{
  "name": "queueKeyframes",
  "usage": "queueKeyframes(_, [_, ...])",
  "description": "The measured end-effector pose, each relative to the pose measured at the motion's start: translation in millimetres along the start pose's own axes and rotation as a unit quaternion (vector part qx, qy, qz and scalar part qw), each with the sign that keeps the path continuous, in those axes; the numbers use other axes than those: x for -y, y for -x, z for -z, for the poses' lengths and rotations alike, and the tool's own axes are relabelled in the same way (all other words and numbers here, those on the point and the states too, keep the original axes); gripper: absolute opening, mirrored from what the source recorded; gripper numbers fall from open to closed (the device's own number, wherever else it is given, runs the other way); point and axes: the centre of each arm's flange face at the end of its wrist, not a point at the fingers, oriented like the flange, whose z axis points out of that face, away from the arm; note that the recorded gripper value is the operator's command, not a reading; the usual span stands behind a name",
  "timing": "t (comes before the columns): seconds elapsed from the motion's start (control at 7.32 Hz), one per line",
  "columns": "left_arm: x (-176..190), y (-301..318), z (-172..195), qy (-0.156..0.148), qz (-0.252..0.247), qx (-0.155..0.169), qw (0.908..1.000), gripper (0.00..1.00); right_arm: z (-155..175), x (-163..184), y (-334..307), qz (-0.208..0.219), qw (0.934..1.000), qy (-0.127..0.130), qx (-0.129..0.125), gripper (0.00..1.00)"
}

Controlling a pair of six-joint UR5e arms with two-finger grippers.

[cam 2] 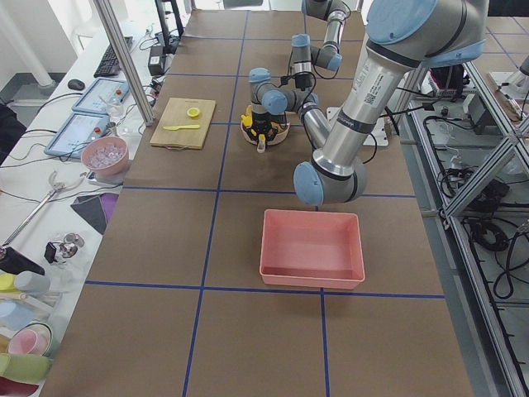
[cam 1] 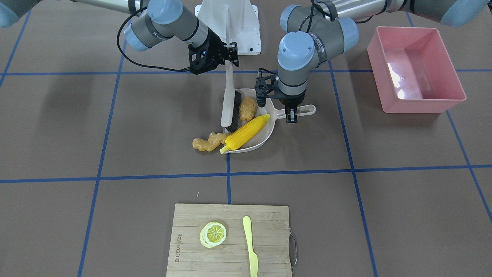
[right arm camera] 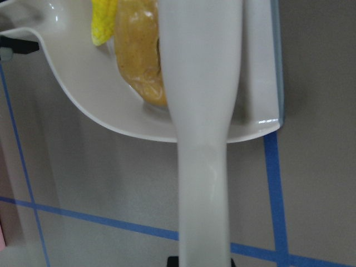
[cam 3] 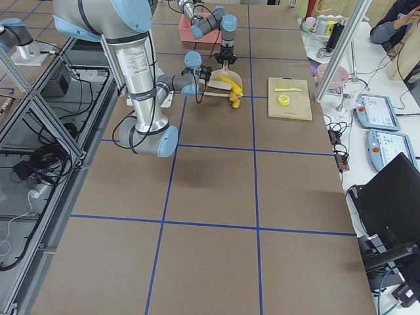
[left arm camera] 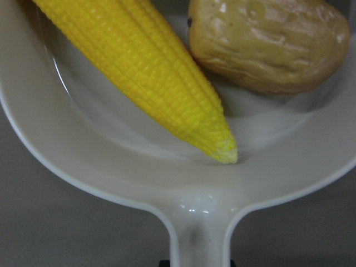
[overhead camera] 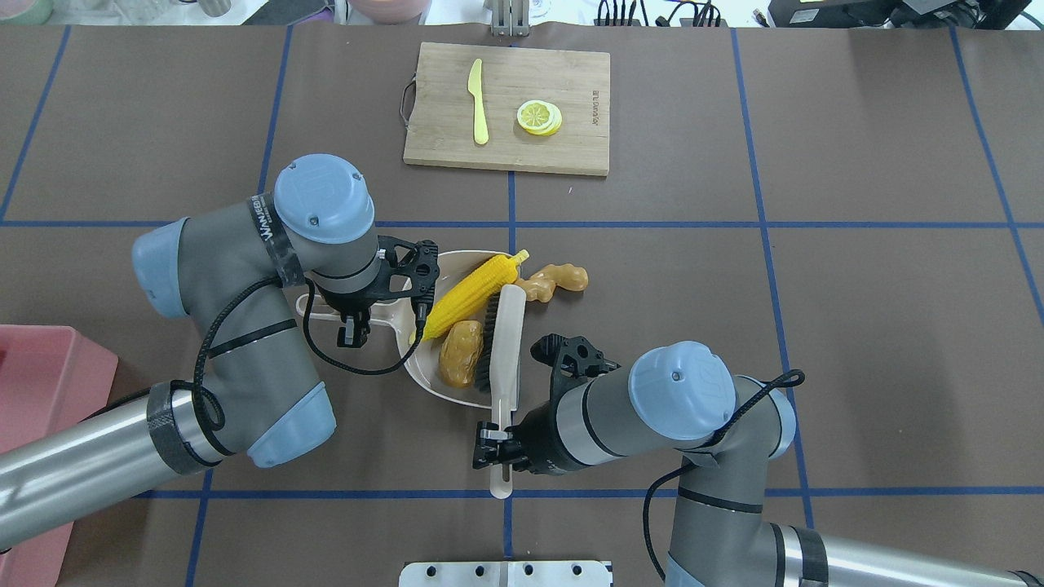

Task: Sweep and dump trash into bin
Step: 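Lift the brush back and reposition it behind the ginger with the right gripper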

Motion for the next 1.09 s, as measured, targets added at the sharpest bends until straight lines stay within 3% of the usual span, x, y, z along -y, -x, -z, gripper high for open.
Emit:
queueKeyframes(0.68, [-4, 2, -1, 0.001, 0.002, 0.001, 1.0, 0.0, 101, 75, -36, -0.022, 0.9996, -0.002, -0.018, 0.0])
queueKeyframes(1.09, [-8, 4, -1, 0.002, 0.004, 0.001, 1.0, 0.0, 140, 110, -91, 0.051, 0.9977, 0.013, -0.043, 0.0])
